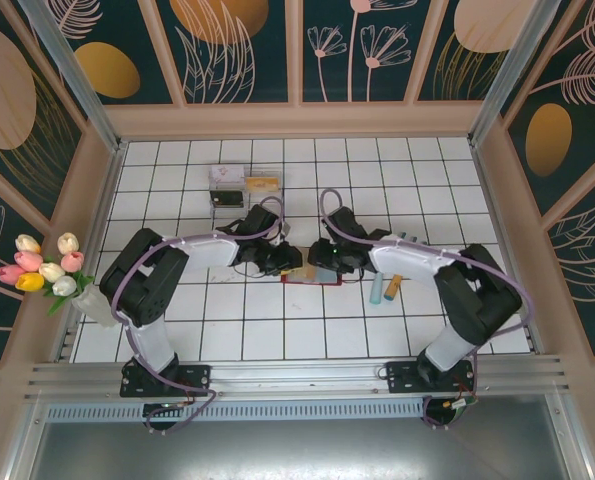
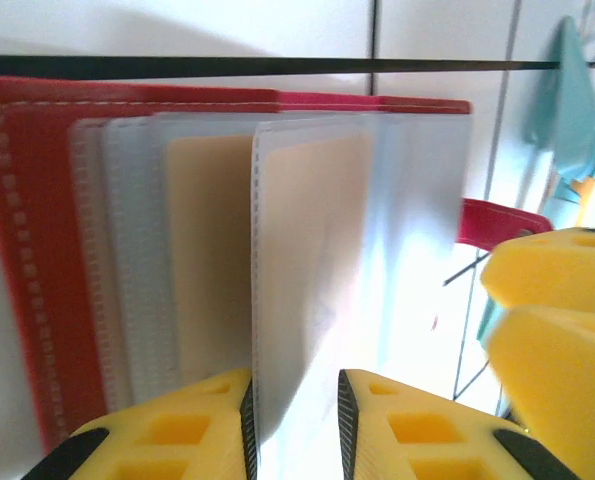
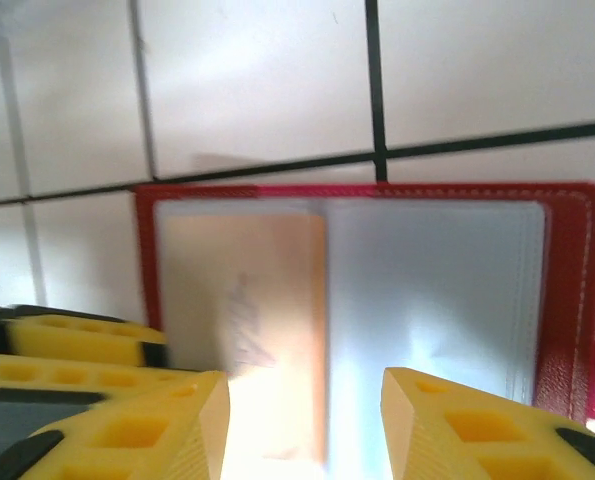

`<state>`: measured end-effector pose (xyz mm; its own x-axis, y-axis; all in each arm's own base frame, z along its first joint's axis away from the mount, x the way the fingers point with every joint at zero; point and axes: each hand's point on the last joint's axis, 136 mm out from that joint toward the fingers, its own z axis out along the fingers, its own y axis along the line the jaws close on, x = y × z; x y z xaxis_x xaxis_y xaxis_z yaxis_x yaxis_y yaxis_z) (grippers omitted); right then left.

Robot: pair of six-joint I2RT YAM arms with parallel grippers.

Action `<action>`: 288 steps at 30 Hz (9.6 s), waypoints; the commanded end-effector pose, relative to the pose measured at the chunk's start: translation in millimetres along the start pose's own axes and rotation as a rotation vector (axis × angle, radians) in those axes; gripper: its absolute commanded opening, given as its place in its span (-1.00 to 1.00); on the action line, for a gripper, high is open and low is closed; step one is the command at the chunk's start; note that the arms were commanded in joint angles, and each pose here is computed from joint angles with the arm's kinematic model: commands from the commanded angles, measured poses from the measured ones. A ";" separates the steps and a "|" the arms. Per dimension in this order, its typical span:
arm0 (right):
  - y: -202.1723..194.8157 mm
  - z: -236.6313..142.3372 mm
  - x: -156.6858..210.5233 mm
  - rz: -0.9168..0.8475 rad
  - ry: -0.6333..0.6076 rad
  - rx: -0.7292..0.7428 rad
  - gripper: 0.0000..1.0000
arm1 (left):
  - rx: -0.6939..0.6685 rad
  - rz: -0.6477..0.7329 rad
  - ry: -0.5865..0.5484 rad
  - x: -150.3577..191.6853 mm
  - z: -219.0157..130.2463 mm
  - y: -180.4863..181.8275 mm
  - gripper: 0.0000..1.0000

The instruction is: Take the credit cards out of the card holder

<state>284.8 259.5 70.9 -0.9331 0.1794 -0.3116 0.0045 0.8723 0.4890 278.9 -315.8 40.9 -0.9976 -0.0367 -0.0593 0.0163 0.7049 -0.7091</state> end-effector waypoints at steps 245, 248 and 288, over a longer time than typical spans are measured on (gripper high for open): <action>96.0 -160.3 -99.0 -0.242 -0.460 -0.536 -1.00 | 0.117 -0.092 -0.712 -73.0 -237.5 -44.1 0.96; 99.3 -145.2 -109.7 -0.315 -0.445 -0.481 -1.00 | 0.034 -0.112 -0.755 -74.2 -242.1 -23.6 0.97; 163.3 27.9 -174.9 -1.470 -0.264 -0.492 -1.00 | -0.250 -0.280 -0.670 -114.3 -205.7 91.0 0.97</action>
<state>460.2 383.2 183.4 -0.0340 -0.5194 -0.8539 -0.9704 0.2215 -0.0962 370.6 -99.5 118.1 -0.7085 -0.6042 -0.3648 -0.3458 0.7477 -0.5668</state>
